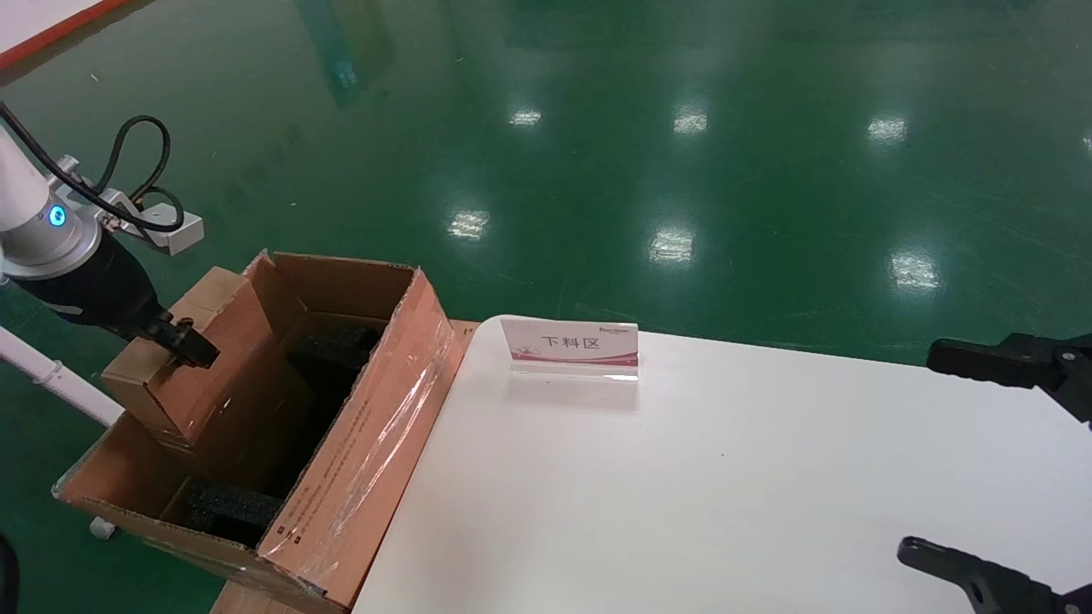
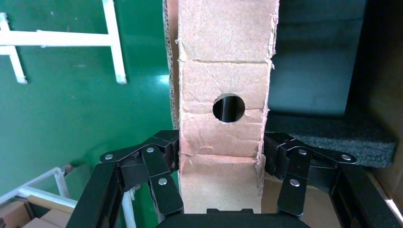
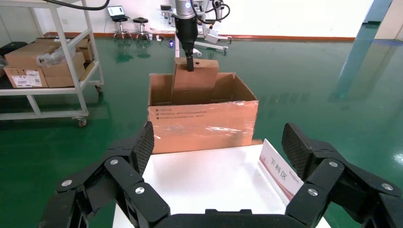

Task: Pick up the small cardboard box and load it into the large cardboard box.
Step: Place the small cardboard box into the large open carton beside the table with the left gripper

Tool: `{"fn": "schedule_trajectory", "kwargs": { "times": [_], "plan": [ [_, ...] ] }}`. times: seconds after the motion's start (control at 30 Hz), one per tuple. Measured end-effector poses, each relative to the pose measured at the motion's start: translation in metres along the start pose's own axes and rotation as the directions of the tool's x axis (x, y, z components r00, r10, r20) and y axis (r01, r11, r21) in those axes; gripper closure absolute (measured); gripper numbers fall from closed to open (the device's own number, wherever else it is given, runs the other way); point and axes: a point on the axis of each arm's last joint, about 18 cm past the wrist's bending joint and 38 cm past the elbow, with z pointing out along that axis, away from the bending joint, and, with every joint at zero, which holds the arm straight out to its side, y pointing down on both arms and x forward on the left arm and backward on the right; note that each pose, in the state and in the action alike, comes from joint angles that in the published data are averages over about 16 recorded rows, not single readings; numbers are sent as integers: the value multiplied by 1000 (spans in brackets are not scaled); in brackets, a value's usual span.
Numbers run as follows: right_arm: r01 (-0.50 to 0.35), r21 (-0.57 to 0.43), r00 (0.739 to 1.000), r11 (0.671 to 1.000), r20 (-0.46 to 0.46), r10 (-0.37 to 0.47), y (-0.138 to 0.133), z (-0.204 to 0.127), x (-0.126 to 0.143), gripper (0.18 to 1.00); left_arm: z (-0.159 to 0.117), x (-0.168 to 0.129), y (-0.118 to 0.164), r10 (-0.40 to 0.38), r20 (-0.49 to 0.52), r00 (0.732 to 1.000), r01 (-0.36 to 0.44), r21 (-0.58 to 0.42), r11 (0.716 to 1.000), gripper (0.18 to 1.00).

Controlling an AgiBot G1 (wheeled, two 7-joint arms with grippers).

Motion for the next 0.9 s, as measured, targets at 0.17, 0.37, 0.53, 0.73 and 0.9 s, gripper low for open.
{"fn": "schedule_trajectory", "kwargs": {
  "times": [0.17, 0.37, 0.53, 0.73, 0.9],
  "plan": [
    [0, 0, 1000, 1000, 0, 0, 0, 0, 0, 178, 0, 3, -2, -1, 16, 1000, 1, 15, 1000, 910],
    [0, 0, 1000, 1000, 0, 0, 0, 0, 0, 178, 3, 7, -3, 2, 28, 1000, -3, 27, 1000, 910],
    [0, 0, 1000, 1000, 0, 0, 0, 0, 0, 178, 9, 13, -1, 5, 31, 1000, -6, 26, 1000, 911],
    [0, 0, 1000, 1000, 0, 0, 0, 0, 0, 178, 20, 18, 4, 12, 39, 999, -13, 14, 1000, 911],
    [0, 0, 1000, 1000, 0, 0, 0, 0, 0, 178, 28, 20, 10, 20, 50, 999, -20, 1, 1000, 911]
  ]
}}
